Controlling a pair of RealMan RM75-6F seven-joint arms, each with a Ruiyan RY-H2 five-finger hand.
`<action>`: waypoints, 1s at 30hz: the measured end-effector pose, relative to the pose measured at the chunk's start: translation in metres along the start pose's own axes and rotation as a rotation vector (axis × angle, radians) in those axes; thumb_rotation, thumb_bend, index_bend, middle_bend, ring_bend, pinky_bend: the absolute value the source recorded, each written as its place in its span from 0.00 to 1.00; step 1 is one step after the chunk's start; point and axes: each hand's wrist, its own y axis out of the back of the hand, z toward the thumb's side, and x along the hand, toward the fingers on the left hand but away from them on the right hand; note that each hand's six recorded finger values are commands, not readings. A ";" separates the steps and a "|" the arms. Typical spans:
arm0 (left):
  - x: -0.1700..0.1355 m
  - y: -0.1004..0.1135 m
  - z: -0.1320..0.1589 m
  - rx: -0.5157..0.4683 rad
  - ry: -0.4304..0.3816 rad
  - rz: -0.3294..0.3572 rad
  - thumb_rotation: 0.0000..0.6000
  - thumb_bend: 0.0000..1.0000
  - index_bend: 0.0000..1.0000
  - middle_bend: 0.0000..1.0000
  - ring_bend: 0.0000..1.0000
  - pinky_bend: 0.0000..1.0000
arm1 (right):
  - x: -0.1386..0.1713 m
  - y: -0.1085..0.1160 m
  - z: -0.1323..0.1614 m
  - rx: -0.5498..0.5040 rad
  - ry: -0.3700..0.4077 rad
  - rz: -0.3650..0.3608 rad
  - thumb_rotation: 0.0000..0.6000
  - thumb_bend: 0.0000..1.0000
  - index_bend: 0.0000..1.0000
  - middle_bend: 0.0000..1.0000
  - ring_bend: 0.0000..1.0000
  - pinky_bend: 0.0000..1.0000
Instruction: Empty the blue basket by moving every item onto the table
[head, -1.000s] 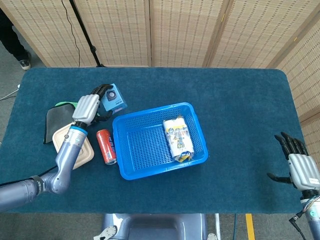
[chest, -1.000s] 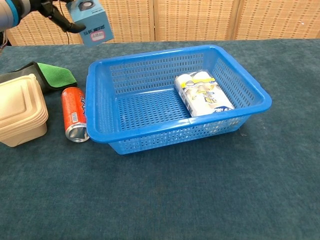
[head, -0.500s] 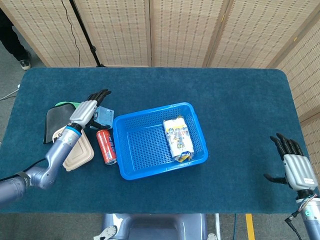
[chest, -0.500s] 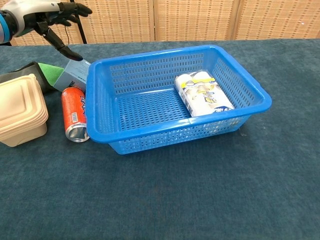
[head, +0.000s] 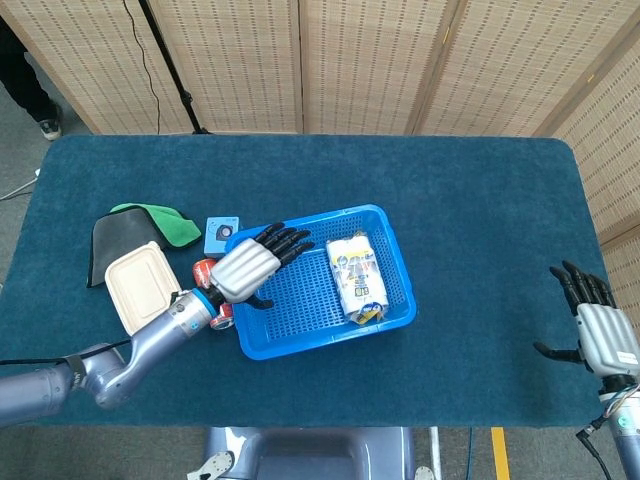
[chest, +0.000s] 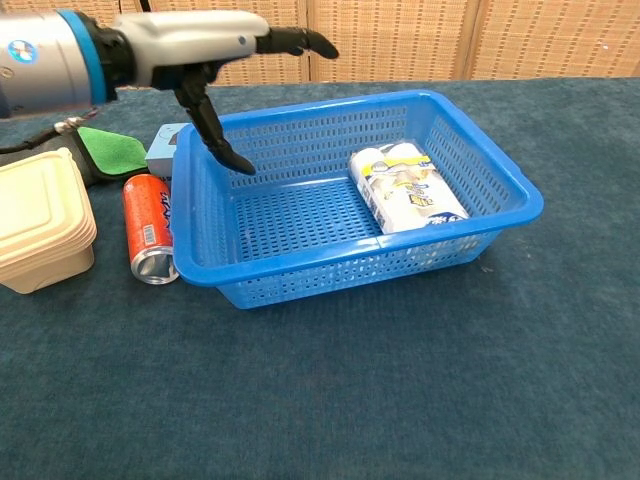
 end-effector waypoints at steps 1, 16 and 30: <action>0.006 -0.002 0.002 0.034 -0.006 -0.006 1.00 0.00 0.00 0.00 0.00 0.00 | -0.001 0.000 -0.001 -0.001 -0.003 0.000 1.00 0.00 0.00 0.00 0.00 0.00; 0.083 -0.046 0.017 0.410 -0.106 -0.103 1.00 0.00 0.00 0.00 0.00 0.00 | -0.015 0.009 -0.023 -0.031 -0.103 -0.022 1.00 0.00 0.00 0.00 0.00 0.00; 0.116 -0.070 0.046 0.440 -0.158 -0.128 1.00 0.00 0.00 0.00 0.00 0.00 | -0.016 0.016 -0.031 -0.047 -0.135 -0.035 1.00 0.00 0.00 0.00 0.00 0.00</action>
